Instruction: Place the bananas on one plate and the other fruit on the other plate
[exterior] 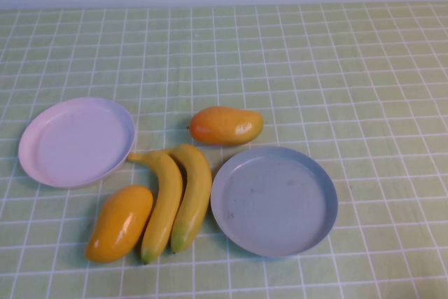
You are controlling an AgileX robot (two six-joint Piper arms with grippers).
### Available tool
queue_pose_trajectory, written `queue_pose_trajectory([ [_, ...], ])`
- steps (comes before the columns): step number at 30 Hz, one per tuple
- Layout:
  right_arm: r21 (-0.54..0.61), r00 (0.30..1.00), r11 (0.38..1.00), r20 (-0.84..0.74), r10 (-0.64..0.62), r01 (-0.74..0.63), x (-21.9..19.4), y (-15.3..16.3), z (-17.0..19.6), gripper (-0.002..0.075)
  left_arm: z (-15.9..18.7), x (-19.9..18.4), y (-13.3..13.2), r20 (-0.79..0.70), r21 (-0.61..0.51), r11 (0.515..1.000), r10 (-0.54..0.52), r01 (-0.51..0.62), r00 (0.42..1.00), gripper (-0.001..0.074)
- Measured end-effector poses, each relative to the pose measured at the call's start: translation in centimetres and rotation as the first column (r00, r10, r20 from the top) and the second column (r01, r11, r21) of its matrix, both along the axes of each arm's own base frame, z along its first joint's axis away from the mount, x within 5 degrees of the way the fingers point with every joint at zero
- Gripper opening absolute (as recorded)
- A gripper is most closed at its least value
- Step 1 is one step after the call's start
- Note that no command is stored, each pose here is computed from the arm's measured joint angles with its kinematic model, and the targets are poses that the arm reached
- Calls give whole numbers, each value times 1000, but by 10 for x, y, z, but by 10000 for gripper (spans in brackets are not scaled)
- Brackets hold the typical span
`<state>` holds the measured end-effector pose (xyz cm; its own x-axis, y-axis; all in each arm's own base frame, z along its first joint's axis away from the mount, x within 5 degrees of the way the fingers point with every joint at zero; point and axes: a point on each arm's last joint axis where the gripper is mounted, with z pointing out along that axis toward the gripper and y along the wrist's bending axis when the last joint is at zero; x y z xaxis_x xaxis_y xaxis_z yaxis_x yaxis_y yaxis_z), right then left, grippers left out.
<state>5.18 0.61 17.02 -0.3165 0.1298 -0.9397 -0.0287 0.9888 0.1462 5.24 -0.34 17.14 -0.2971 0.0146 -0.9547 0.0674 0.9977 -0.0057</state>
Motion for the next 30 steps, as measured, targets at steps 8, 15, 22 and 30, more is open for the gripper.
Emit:
queue_pose_trajectory([
  [8,0,1000,1000,0,0,0,0,0,0,-18,0,0,0,0,6,1000,0,0,1000,2],
  [15,0,1000,1000,0,0,0,0,0,0,-18,2,1,-1,21,-18,1000,-1,2,1000,2],
  [22,0,1000,1000,0,0,0,0,0,0,-18,4,1,-3,40,-115,993,-2,7,999,2],
  [30,0,1000,1000,0,0,0,0,0,0,-18,20,3,-6,148,-493,870,73,9,986,2],
])
